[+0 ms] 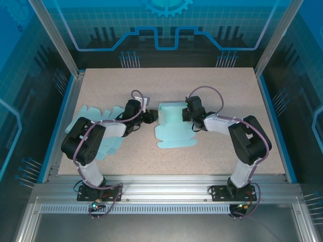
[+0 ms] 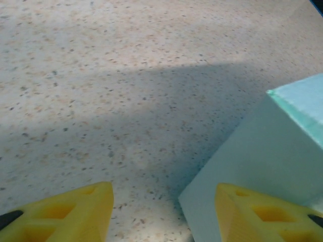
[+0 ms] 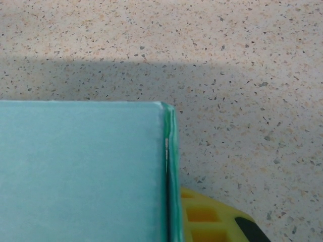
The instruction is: Fold the paper box
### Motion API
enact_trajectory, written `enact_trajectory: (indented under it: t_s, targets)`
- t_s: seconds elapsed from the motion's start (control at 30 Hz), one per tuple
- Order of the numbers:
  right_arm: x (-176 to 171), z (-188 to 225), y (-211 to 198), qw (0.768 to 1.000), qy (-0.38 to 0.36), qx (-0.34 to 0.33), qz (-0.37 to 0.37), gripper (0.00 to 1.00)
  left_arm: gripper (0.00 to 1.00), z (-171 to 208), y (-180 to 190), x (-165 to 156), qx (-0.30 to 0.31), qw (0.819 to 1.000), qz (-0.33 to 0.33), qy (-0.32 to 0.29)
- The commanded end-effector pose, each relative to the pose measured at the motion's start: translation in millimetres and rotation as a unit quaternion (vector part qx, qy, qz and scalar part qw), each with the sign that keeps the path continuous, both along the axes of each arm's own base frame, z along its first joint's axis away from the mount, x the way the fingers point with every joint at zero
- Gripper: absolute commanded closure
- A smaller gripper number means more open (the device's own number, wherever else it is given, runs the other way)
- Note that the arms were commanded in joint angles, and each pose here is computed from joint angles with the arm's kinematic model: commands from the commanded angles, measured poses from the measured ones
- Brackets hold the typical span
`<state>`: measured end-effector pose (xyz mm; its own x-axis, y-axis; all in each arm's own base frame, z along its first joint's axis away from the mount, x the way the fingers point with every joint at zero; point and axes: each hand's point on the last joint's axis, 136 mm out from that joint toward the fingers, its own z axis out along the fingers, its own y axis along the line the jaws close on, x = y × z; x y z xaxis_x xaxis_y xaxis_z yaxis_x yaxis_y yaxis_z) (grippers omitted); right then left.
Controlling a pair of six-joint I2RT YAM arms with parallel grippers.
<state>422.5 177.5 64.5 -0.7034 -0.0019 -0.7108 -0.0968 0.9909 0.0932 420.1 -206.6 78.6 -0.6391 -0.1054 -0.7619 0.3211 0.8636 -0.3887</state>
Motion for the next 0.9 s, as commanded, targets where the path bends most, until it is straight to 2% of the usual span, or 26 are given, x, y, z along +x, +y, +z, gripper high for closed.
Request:
enact_trajectory:
  t_s: [0.0,0.3,0.5,0.87]
  targets:
    - [-5.2,-10.0,13.8,1.000,0.021,0.002,0.021,1.00,0.43,16.9,-13.7,-3.0,-0.001,0.998,-0.038,-0.040]
    - [-4.9,-11.7,14.2,1.000,0.023,0.002,0.021,1.00,0.43,3.4,-21.9,-20.9,0.010,0.997,-0.069,-0.022]
    - [-4.8,-13.4,15.1,0.999,0.026,0.003,0.022,1.00,0.47,-1.0,-21.2,-29.4,0.016,0.997,-0.080,-0.011]
    - [-3.8,-12.5,16.6,0.999,0.025,0.003,0.025,1.00,0.46,9.6,-42.0,-43.2,0.006,0.986,-0.166,-0.016]
